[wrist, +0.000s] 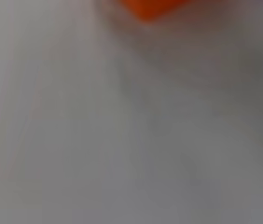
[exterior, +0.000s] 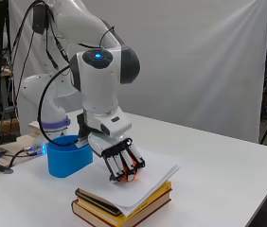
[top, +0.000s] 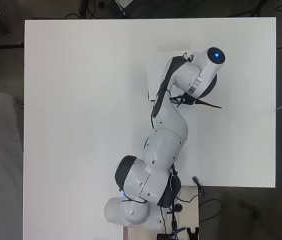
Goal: Teleoperate dual arm-hand system to pick and place objects
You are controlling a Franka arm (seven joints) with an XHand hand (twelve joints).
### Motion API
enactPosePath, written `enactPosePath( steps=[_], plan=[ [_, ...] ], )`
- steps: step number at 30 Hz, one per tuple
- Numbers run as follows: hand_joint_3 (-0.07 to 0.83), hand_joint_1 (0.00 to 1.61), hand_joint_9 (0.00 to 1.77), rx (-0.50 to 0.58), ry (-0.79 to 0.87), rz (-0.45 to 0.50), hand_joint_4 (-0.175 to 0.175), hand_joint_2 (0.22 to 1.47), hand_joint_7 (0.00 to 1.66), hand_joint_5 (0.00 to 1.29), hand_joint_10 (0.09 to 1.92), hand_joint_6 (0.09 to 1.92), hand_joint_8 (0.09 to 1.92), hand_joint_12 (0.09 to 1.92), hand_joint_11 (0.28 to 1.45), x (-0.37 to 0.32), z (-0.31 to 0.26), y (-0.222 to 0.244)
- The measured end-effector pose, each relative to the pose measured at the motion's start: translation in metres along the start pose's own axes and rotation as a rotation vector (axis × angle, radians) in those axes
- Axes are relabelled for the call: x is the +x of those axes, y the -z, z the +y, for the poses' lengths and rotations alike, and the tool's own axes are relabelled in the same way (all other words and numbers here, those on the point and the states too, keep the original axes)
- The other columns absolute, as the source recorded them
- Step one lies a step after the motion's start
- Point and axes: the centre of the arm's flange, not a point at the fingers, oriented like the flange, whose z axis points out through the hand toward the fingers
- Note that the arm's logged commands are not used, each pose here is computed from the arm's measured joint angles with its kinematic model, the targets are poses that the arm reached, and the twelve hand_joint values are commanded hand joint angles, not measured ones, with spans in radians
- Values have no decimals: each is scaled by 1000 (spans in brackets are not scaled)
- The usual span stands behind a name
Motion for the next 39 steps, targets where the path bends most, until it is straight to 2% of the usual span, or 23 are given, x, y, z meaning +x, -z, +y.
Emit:
enactPosePath(
  steps=[1, 3, 6, 9, 13, 20, 26, 31, 36, 39],
  plan=[
    [-3, 1090, 1493, -3, 8, 12, 164, 1210, 1269, 760, 1813, 1753, 1834, 1682, 1107, -2, 1, -3],
    [-5, 1010, 1537, -18, 15, 41, 169, 1206, 1307, 798, 1898, 1478, 1918, 1767, 1135, -7, -3, -3],
    [-8, 981, 1554, -72, 17, 93, 175, 1183, 1326, 851, 1919, 1251, 1920, 1780, 1151, -9, -22, 24],
    [-4, 980, 1560, -131, 39, 155, 175, 1170, 1330, 872, 1920, 1177, 1920, 1777, 1160, -11, -47, 64],
    [1, 970, 1557, -199, 68, 182, 175, 1174, 1320, 858, 1920, 1184, 1920, 1776, 1158, -8, -79, 104],
    [3, 943, 1521, -221, 145, 161, 175, 1203, 1268, 799, 1920, 1271, 1920, 1785, 1122, 1, -130, 113],
    [0, 934, 1475, -342, 206, 178, 175, 1210, 1177, 787, 1920, 1277, 1920, 1808, 1097, -48, -235, 152],
    [0, 932, 1452, -427, 224, 152, 175, 1211, 1131, 784, 1920, 1282, 1920, 1822, 1085, -95, -307, 142],
    [-1, 938, 1448, -458, 175, 80, 175, 1206, 1115, 793, 1920, 1275, 1920, 1832, 1094, -140, -311, 116],
    [-2, 941, 1446, -440, 123, 82, 175, 1202, 1108, 799, 1920, 1270, 1920, 1836, 1097, -164, -295, 109]
  ],
)
